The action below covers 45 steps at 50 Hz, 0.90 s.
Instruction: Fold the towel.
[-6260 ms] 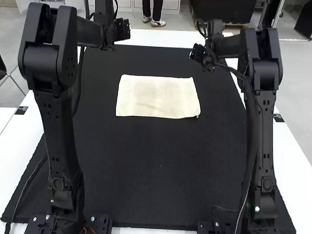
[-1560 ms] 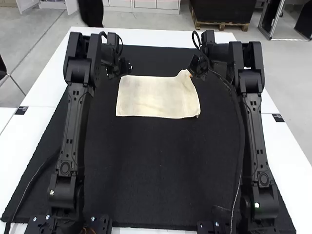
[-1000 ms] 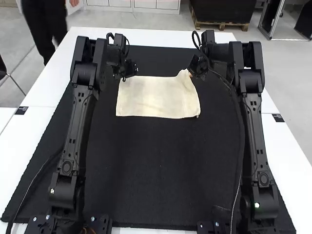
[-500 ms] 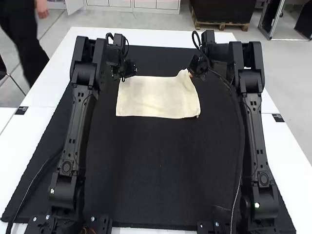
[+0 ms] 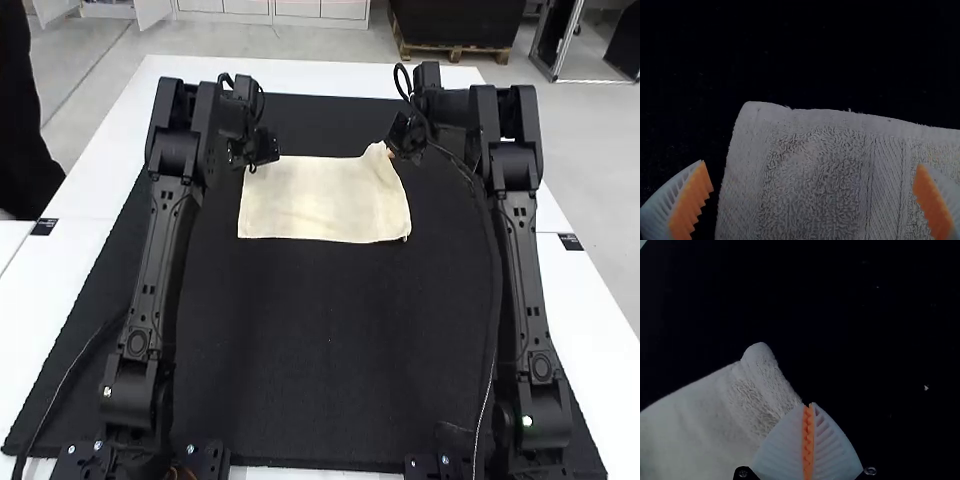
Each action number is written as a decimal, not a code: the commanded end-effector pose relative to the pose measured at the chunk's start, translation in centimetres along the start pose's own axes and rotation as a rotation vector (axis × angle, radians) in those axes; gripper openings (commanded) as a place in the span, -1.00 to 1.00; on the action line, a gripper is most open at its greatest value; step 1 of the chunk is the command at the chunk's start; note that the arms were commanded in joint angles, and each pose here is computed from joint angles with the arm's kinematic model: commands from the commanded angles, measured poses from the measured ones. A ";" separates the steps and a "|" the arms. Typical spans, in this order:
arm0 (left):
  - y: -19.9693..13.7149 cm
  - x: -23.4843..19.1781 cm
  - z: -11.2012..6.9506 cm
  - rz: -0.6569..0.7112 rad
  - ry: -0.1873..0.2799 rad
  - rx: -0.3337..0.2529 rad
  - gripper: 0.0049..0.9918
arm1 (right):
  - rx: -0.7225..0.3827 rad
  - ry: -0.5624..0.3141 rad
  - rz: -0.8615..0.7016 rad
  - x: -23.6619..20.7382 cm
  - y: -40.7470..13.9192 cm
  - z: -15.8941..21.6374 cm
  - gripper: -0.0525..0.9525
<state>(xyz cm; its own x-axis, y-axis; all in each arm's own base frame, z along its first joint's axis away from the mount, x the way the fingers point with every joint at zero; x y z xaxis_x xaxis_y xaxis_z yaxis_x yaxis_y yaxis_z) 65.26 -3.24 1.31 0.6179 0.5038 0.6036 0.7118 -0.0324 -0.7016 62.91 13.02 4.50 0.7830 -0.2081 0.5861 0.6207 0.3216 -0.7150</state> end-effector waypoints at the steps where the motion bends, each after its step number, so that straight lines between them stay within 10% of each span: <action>1: 0.8 -0.2 0.5 0.002 0.000 0.011 0.93 | 0.041 -0.012 -0.056 2.4 -2.3 2.3 -0.92; 9: 0.9 -0.7 0.3 0.015 0.003 0.008 0.69 | 0.042 -0.011 -0.058 2.5 -2.4 2.3 -0.92; 19: 1.0 -2.1 -0.3 0.068 0.011 -0.024 -0.26 | 0.045 -0.013 -0.055 2.4 -2.3 2.4 -0.92; 45: 1.2 -4.7 -0.5 0.137 0.085 -0.020 -0.82 | 0.048 -0.013 -0.054 2.4 -2.3 2.4 -0.92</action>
<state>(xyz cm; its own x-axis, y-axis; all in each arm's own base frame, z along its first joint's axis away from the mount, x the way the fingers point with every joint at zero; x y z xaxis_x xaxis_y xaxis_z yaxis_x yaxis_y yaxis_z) 64.44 -3.80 0.57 0.6692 0.4693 0.5761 0.6751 -0.0600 -0.7353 62.86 13.13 4.50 0.7852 -0.2118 0.5819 0.6179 0.3287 -0.7142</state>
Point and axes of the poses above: each hand's point on the last joint's axis, 136 mm out from that joint toward the fingers, its own y axis out along the fingers, its own z axis along the line the jaws close on, x = y × z, the point moved 1 cm from there along -y, back along the fingers, and after that the axes turned 15 degrees about -y, right-handed, at the moved point
